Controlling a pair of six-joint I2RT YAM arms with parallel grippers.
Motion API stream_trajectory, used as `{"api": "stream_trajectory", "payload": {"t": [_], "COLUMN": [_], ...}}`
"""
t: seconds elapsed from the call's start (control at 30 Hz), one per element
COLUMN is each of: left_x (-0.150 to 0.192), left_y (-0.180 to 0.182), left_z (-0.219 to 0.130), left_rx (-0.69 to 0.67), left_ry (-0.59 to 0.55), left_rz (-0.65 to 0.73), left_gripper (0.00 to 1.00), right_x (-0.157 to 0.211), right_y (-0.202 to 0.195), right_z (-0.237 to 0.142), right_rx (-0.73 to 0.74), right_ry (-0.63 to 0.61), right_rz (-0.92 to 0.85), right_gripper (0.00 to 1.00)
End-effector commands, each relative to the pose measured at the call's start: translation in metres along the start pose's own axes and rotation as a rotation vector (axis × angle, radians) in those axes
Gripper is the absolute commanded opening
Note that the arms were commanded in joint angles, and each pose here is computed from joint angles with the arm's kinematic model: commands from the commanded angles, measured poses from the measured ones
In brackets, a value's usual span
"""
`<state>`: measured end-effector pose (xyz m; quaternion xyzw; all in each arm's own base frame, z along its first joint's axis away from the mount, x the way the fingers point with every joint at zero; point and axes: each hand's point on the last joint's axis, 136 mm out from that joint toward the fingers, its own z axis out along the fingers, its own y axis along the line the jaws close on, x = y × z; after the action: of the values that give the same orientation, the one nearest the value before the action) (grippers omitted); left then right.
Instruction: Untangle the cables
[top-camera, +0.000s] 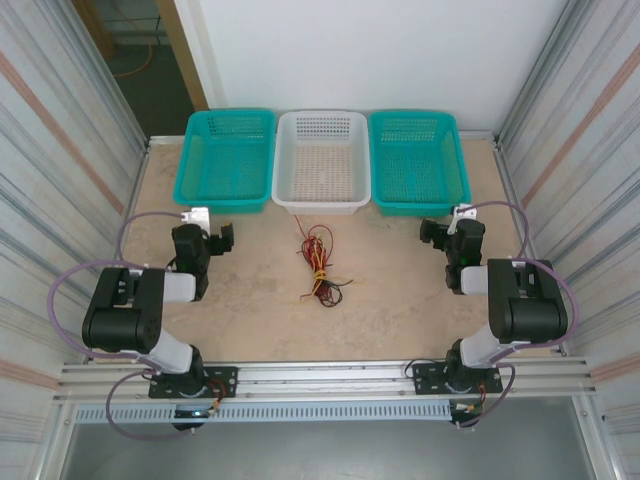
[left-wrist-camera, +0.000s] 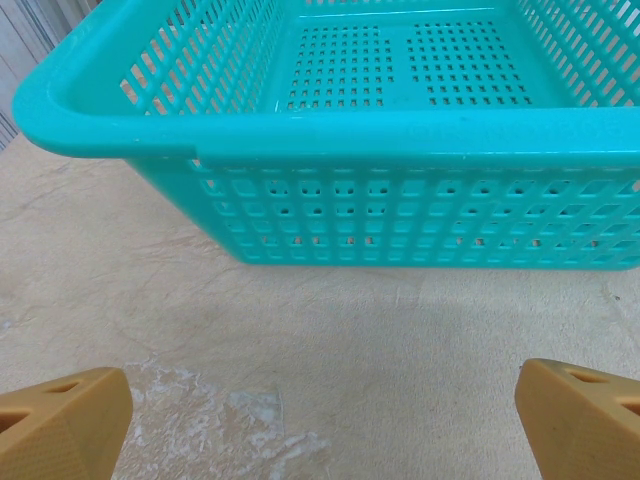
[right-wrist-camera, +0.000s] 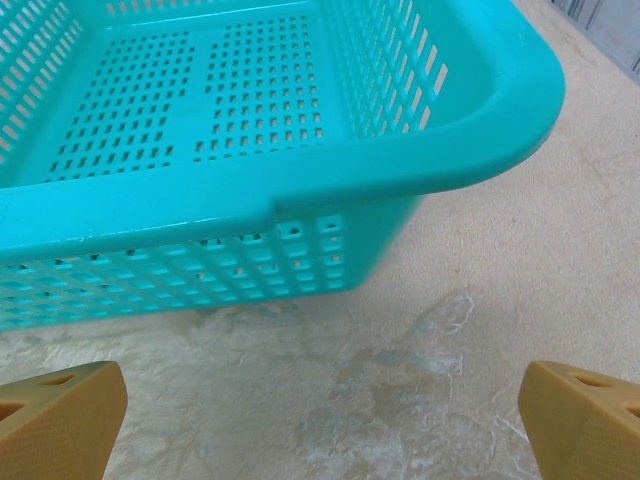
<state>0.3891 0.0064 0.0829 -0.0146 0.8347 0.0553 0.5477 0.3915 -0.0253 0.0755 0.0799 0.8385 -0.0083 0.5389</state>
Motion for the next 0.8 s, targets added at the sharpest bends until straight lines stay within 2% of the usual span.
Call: {"api": "stream_trajectory", "payload": {"t": [0.0,0.23,0.3,0.37,0.47,0.53,0.57,0.67,0.77], "left_x": [-0.012,-0.011,-0.027,-0.050,-0.079,-0.084,-0.082,-0.073,-0.077], "left_y": [0.001,0.001,0.003,0.008,0.035,0.042,0.043,0.030,0.004], "left_z": [-0.001,-0.001,-0.002,-0.013,-0.038,-0.055,-0.063,-0.086,-0.108], "left_rx": [-0.001,0.000,-0.016,-0.084,-0.213,-0.246,-0.256,-0.207,-0.112], "left_ry": [-0.033,-0.035,-0.044,0.031,0.046,0.074,0.097,0.148,0.145], "left_rz": [0.011,0.011,0.019,0.038,-0.086,-0.178,-0.228,-0.352,-0.367], "left_gripper": [0.99,0.99,0.99,0.99,0.99,0.97,0.97,0.95,0.94], "right_x": [-0.006,-0.006,-0.012,-0.023,-0.040,-0.044,-0.042,-0.042,-0.047], "right_y": [0.003,0.003,0.000,-0.010,-0.013,-0.025,-0.030,-0.033,-0.022], "right_z": [0.000,0.000,-0.002,-0.010,-0.031,-0.047,-0.054,-0.068,-0.080], "right_rx": [-0.016,-0.016,0.000,0.098,0.145,0.219,0.250,0.288,0.268], "right_ry": [-0.017,-0.018,-0.032,-0.009,-0.043,-0.060,-0.026,0.091,0.165], "right_rz": [-0.015,-0.014,-0.012,-0.004,0.012,0.077,0.130,0.195,0.193], "right_gripper": [0.99,0.99,0.99,0.99,0.99,0.99,0.99,0.99,0.99]}}
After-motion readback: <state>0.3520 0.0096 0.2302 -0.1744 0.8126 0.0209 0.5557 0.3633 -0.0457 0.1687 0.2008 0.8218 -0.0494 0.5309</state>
